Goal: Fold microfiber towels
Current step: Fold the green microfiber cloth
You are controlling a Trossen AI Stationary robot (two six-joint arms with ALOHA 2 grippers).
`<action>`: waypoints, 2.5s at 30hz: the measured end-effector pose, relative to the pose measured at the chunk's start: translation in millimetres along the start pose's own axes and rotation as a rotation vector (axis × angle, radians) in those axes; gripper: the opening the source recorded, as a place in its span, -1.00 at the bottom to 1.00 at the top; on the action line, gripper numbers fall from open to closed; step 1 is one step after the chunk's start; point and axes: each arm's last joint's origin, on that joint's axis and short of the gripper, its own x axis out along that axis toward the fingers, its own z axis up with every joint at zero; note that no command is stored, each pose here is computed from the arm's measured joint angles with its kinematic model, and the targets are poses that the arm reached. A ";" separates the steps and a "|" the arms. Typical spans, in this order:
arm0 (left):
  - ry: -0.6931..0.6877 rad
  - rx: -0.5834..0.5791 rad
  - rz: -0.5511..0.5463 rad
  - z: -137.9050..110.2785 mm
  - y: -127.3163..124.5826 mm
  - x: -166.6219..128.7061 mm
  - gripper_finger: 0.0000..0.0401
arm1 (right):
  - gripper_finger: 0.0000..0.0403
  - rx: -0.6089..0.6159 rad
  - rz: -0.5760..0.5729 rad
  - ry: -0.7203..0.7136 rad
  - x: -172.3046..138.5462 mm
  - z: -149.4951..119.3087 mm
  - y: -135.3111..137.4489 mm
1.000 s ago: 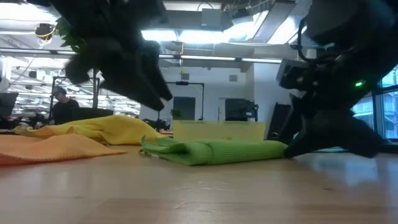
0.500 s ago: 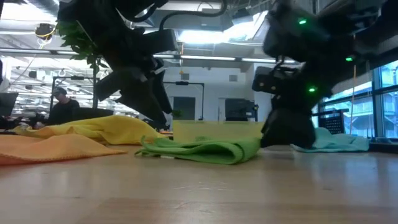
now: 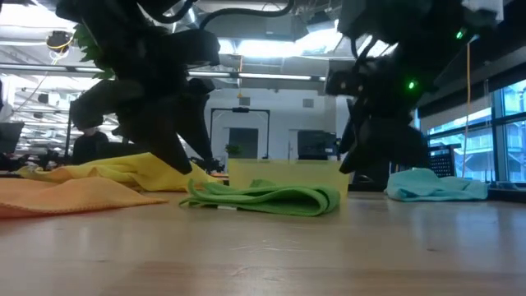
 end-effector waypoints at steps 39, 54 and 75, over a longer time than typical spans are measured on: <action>-0.024 0.105 0.008 2.4 -3.8 -1.5 0.16 | 0.18 -0.422 0.174 -0.262 -7.3 9.8 79.4; -0.033 0.100 0.009 3.4 -3.8 -1.5 0.16 | -0.23 -0.373 0.296 -0.261 1.9 15.7 73.2; -0.062 0.152 0.005 4.9 -22.1 -9.5 0.17 | -0.98 -0.187 0.369 -0.218 -0.8 14.9 71.6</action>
